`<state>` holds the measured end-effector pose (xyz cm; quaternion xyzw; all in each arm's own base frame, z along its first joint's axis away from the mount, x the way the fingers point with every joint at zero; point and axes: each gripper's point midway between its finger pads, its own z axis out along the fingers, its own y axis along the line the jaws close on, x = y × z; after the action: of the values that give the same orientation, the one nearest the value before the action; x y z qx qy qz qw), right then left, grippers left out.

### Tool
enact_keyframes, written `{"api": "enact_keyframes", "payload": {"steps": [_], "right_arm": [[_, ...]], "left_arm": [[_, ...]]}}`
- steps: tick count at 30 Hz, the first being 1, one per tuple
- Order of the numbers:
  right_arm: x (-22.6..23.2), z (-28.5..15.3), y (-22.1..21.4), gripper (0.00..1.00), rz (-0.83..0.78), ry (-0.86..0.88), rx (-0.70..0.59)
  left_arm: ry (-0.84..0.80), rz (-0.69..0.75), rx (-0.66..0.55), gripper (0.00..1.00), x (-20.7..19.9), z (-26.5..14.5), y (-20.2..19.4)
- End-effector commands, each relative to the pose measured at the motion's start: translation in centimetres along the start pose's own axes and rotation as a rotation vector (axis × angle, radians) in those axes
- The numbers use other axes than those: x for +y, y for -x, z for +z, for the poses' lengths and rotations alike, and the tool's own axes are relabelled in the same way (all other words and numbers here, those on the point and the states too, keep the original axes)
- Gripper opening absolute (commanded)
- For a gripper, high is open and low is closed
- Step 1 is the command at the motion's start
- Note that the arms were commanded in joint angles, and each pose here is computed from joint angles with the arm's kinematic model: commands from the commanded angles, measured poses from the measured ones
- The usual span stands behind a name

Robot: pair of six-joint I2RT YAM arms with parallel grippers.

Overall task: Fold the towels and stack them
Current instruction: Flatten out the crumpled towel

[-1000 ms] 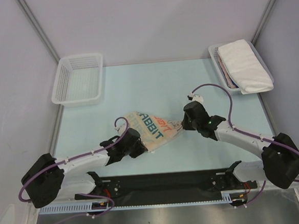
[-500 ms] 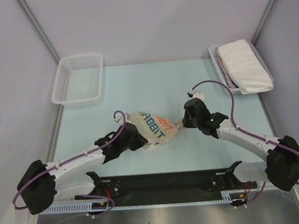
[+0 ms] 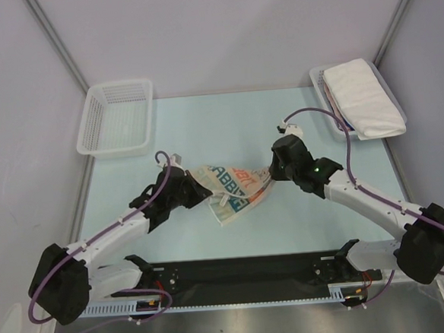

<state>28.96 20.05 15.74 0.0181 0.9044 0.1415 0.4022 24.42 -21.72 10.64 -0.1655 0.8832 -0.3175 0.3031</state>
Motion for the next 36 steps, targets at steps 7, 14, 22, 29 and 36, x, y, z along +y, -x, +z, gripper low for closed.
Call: {"api": "enact_keyframes", "payload": {"steps": [7,14,22,29,36], "right_arm": [[3.1,2.0,11.4,0.0,0.0,0.043,-0.156],[2.9,4.9,18.0,0.0,0.043,0.072,-0.234],[1.9,3.3,20.5,0.0,0.087,0.086,-0.3],[-1.9,5.2,9.3,0.01,0.136,-0.046,-0.083],[-2.3,4.7,-3.2,0.0,0.152,-0.066,0.088]], "left_arm": [[-0.191,0.067,-0.063,0.0,-8.1,2.5,9.5],[-0.283,0.084,-0.185,0.0,-12.0,3.9,17.8],[-0.368,0.128,-0.261,0.0,-15.3,1.3,21.3],[-0.29,0.044,-0.078,0.0,-8.0,2.7,12.4],[-0.247,0.096,0.154,0.06,-4.4,4.7,0.6]]}}
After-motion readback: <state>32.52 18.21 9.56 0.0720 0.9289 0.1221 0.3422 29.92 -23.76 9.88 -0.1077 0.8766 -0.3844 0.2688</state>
